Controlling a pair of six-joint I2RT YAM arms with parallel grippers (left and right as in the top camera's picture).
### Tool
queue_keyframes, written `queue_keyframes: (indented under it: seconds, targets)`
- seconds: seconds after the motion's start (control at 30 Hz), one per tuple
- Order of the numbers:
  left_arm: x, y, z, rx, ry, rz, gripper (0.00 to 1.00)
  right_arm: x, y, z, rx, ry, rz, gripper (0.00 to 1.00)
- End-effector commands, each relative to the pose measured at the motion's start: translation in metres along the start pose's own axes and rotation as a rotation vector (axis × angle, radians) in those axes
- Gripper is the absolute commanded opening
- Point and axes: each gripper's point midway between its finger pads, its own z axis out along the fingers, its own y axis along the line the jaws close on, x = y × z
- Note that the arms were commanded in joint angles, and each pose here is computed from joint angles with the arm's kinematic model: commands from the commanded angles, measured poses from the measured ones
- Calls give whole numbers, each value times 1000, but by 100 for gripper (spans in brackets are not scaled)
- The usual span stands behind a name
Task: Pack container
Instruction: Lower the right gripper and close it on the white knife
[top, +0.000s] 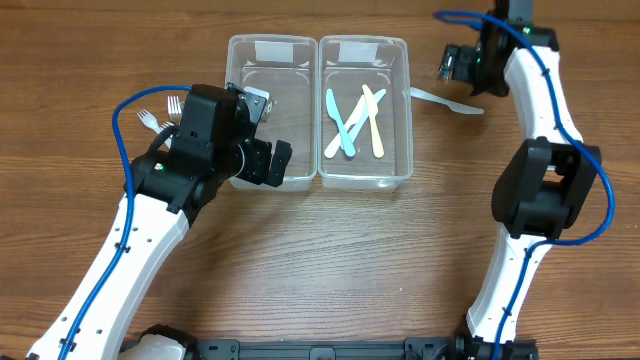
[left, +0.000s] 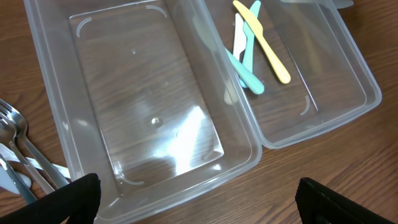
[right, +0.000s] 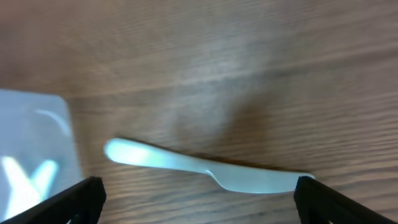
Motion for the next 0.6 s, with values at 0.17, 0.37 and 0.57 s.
queue_keyframes:
  seconds: [0.17, 0.37, 0.57]
  targets:
    - [-10, -7, -2, 22, -19, -5, 100, 16, -12, 31, 15, 6, 13, 100]
    - [-10, -7, -2, 22, -19, -5, 100, 18, -2, 32, -41, 15, 42, 99]
    - [-10, -7, -2, 22, -18, -5, 100, 20, -15, 32, 31, 23, -96, 100]
